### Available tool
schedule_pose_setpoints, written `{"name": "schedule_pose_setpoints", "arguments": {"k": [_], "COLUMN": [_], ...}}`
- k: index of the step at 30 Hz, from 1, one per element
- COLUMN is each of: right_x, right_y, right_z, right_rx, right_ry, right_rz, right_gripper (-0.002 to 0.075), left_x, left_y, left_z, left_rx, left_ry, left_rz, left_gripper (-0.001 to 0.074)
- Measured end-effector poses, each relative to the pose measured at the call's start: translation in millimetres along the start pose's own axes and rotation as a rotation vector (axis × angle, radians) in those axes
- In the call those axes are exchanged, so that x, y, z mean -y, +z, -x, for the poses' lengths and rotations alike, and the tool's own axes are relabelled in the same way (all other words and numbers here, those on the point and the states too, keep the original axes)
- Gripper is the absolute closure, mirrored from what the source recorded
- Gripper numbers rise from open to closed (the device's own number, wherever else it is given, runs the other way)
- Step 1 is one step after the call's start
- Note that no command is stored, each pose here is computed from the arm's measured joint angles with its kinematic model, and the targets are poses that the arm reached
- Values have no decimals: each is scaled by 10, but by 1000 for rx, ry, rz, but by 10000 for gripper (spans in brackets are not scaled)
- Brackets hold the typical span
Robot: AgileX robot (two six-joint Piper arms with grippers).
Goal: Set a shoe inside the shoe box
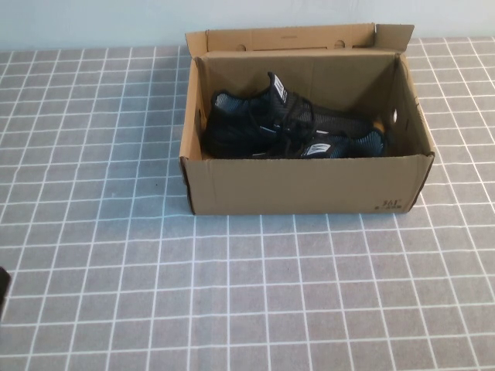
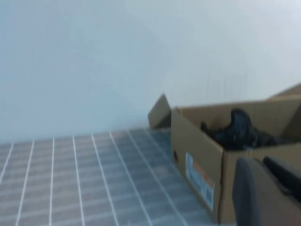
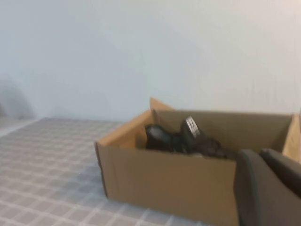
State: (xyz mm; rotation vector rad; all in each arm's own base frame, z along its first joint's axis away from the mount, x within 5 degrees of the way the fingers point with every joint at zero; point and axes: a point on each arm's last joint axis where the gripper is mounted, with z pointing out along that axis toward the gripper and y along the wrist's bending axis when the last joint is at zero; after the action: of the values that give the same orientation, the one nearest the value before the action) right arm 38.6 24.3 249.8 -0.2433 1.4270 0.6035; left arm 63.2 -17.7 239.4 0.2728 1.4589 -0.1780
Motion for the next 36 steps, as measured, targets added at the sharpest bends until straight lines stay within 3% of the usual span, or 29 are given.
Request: {"name": "schedule_pose_setpoints", "arguments": {"k": [9,24,30,36], "right_x": [102,91,96,212], "right_y": [31,-4,-1,17], "right_z": [-453,-654,-644,-510], "right_rx": [-113,-305,-294,-139], "right_ry": [1,8,-12,-93], "right_rz": [-32,-15,-18,-209], "right_gripper": [742,742,742,742], "left_x": [29,34,34,34], "left_y": [-10,-11,-11,-11], "left_z": [-376,-391,-391,-392], "left_rx": [-109,-116,-116,-117], "left_ry": [6,5,5,-7], "left_rz": [-8,-13,-13,-12], "left_gripper": [735,736,736,736]}}
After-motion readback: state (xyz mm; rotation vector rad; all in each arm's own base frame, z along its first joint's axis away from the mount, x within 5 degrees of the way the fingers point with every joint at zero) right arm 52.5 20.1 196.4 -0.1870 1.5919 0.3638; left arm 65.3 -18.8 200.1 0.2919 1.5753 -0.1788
